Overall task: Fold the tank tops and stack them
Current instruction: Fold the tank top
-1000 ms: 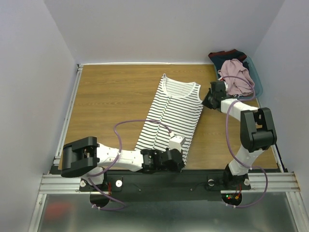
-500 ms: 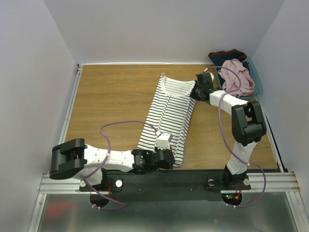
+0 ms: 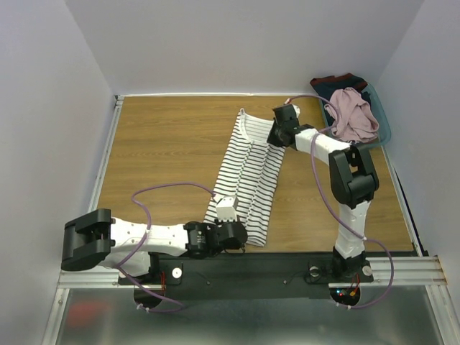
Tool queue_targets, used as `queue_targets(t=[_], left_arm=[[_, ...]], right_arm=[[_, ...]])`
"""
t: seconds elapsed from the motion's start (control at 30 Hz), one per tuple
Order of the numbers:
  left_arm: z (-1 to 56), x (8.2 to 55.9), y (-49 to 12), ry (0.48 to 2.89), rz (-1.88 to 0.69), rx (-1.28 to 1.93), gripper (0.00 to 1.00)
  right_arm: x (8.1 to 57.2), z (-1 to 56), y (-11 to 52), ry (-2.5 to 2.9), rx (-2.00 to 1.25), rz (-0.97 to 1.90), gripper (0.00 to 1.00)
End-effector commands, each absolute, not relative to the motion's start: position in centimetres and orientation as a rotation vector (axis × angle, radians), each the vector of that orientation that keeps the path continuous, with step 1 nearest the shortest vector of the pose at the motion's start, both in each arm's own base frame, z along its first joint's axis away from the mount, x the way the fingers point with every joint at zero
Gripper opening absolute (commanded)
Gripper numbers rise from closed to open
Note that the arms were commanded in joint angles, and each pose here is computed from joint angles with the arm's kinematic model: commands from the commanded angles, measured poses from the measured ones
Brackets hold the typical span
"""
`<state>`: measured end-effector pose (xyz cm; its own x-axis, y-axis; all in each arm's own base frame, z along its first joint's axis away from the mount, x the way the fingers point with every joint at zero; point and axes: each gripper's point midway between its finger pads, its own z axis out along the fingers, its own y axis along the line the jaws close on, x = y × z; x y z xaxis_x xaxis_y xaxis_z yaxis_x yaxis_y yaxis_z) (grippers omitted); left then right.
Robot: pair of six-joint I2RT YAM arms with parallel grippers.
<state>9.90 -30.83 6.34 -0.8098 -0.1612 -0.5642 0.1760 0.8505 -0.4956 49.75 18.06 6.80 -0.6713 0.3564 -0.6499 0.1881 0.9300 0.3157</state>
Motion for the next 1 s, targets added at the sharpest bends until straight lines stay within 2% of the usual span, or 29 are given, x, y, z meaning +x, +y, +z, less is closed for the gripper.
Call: queue_targets(t=[0.0, 0.87, 0.97], left_arm=[[5.5, 10.5, -28.8, 2.421, -0.632, -0.040, 0.00], [3.6, 11.4, -26.2, 2.459, -0.529, -0.094, 0.00], [3.5, 11.3, -26.3, 2.463, -0.534, -0.080, 0.00]], right_arm=[[52.3, 9.4, 19.0, 2.223, 0.404, 0.291, 0.00], [53.7, 8.5, 22.0, 2.238, 0.360, 0.309, 0.01], [53.7, 8.3, 22.3, 2.245, 0.350, 0.313, 0.08]])
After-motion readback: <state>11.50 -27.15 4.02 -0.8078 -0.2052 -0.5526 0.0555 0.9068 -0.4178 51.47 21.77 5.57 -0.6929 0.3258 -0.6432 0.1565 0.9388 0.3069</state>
